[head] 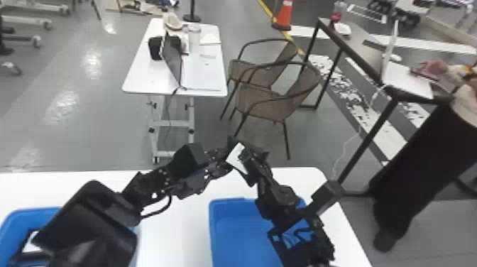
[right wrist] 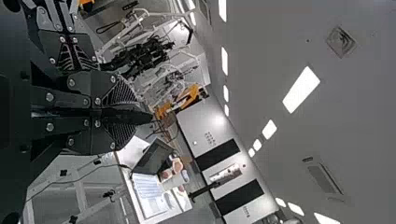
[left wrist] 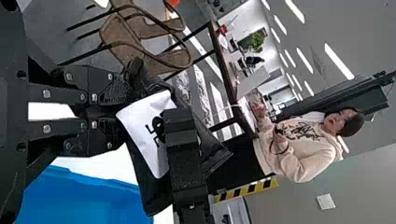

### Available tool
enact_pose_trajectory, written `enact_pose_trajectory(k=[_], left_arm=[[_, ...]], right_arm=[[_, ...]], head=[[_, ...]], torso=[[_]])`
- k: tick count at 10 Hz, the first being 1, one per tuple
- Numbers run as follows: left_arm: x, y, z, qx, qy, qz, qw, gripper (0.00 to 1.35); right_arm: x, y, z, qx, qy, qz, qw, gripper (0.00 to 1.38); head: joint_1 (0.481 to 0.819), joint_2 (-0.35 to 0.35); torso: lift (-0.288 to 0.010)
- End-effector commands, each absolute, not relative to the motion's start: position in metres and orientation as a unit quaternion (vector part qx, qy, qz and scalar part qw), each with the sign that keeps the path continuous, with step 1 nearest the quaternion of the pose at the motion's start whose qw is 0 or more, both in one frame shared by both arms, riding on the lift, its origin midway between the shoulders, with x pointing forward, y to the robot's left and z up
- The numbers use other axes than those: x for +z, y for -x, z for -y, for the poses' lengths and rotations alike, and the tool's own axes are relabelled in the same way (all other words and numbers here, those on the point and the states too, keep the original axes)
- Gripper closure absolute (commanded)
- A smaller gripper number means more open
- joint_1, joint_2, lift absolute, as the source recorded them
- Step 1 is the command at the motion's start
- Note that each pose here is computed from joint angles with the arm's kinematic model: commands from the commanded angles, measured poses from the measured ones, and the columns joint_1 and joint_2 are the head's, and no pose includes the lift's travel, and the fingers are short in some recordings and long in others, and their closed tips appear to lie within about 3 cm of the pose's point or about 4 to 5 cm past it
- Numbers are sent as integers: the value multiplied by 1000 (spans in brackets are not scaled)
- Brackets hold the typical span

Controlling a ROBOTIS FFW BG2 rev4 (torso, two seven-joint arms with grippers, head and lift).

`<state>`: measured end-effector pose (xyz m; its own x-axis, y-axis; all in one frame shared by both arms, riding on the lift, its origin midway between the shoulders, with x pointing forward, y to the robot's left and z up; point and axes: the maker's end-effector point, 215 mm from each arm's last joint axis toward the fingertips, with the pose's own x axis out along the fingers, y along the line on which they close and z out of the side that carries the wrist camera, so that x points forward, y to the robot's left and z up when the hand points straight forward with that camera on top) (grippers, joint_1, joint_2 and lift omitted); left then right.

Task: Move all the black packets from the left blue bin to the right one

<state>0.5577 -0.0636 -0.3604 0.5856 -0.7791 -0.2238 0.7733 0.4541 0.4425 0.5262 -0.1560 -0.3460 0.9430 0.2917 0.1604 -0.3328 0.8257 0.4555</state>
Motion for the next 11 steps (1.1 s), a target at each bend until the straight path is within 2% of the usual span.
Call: enact_pose_trajectory(k=[1,2,3,4,5,7,9,11], left_arm=[[-361,-557,56,-444,-246,11,862,708],[-365,-560,45,-433,-243,5,868,509],[-366,-562,24,-413,-237,1,879,366],[-364,-565,-4,-384,-227,-5,895,292],[-363,-566,-37,-350,-214,-13,912,280],[-350,-559,-100,-290,-188,-3,938,280],[-356,-540,-151,-236,-141,-24,961,263],[-364,-523,-187,-197,-127,-39,971,-1]], right_arm=[[-348,-523,158,159,-250,43,954,1280],[-351,-522,160,155,-250,41,955,1280],[-359,-519,167,144,-247,33,958,1280],[-368,-513,176,132,-243,26,961,1280],[-378,-505,183,116,-244,12,963,1280],[-414,-483,205,88,-234,-51,967,1280],[-452,-465,219,71,-230,-108,965,1280],[-486,-462,221,65,-247,-143,956,1280]], head=[[695,-220],[695,-217],[695,-212],[695,-204],[695,-189],[695,-157],[695,-113],[695,-68]], torso=[[0],[0],[0],[0],[0],[0],[0],[0]])
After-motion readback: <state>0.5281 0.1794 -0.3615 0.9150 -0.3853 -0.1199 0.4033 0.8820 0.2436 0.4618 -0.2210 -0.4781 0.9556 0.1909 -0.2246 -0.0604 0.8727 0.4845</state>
